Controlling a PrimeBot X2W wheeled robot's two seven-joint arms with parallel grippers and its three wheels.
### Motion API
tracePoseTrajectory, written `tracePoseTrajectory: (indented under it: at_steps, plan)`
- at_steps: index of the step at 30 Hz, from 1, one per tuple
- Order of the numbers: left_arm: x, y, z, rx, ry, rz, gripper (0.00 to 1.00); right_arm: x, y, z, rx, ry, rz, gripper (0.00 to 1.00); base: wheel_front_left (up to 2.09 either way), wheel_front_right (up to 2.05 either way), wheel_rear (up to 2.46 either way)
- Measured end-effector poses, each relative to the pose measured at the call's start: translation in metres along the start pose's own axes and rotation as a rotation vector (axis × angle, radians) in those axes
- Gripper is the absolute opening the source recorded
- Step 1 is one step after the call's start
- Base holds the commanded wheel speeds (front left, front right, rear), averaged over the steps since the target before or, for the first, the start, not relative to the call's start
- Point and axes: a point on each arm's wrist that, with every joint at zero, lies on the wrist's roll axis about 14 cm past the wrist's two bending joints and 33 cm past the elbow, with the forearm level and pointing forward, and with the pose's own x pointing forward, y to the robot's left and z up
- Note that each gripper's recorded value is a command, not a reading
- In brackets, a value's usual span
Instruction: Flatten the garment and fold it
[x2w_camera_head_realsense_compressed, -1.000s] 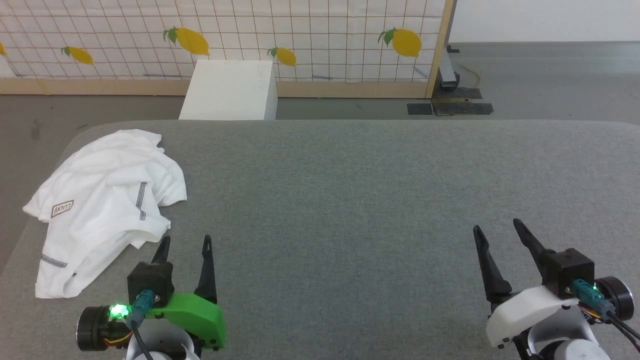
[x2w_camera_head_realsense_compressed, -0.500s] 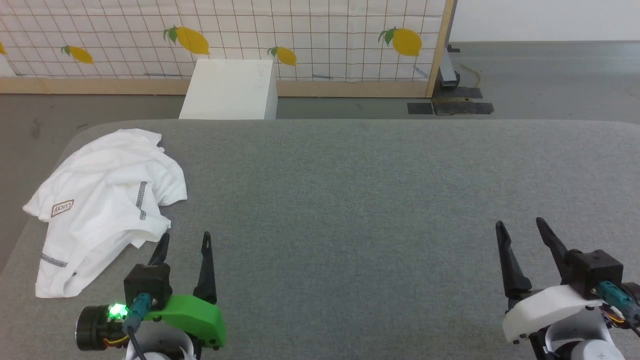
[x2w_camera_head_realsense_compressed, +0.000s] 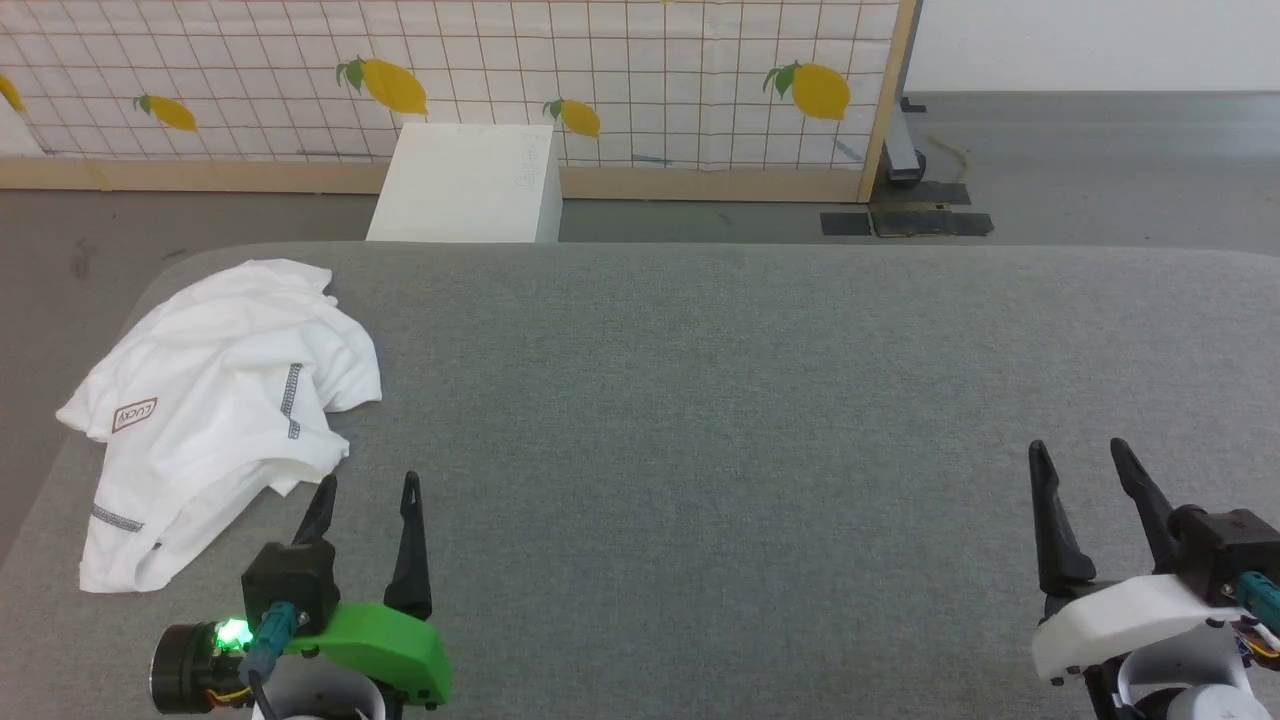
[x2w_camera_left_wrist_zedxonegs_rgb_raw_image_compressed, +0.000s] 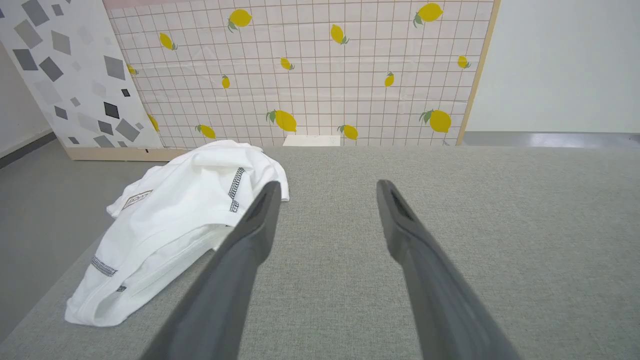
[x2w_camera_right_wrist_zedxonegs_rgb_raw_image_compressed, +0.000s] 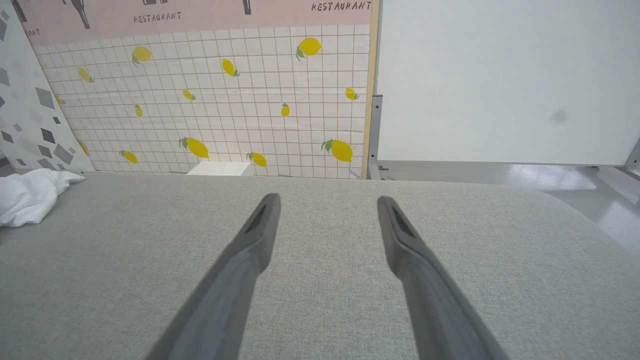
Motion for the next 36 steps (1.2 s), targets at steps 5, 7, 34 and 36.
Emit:
tracePoseTrajectory:
  at_steps: [5, 7, 34, 36]
  plan:
    - [-0.003, 0.004, 0.002, -0.003, -0.012, 0.011, 1.0, 0.001, 0.0, 0.001, 0.006, -0.01, -0.001, 1.0, 0.0, 0.0, 0.0]
    - [-0.005, 0.005, 0.002, -0.007, -0.015, 0.017, 1.0, 0.001, 0.0, 0.001, 0.012, -0.014, 0.001, 1.0, 0.0, 0.0, 0.0]
    - [-0.042, 0.055, 0.009, -0.032, -0.066, 0.183, 1.0, 0.025, 0.029, -0.001, 0.052, -0.042, 0.082, 1.0, 0.0, 0.0, 0.0]
    - [-0.046, 0.059, 0.008, -0.035, -0.069, 0.198, 1.0, 0.027, 0.032, -0.001, 0.053, -0.044, 0.091, 1.0, 0.0, 0.0, 0.0]
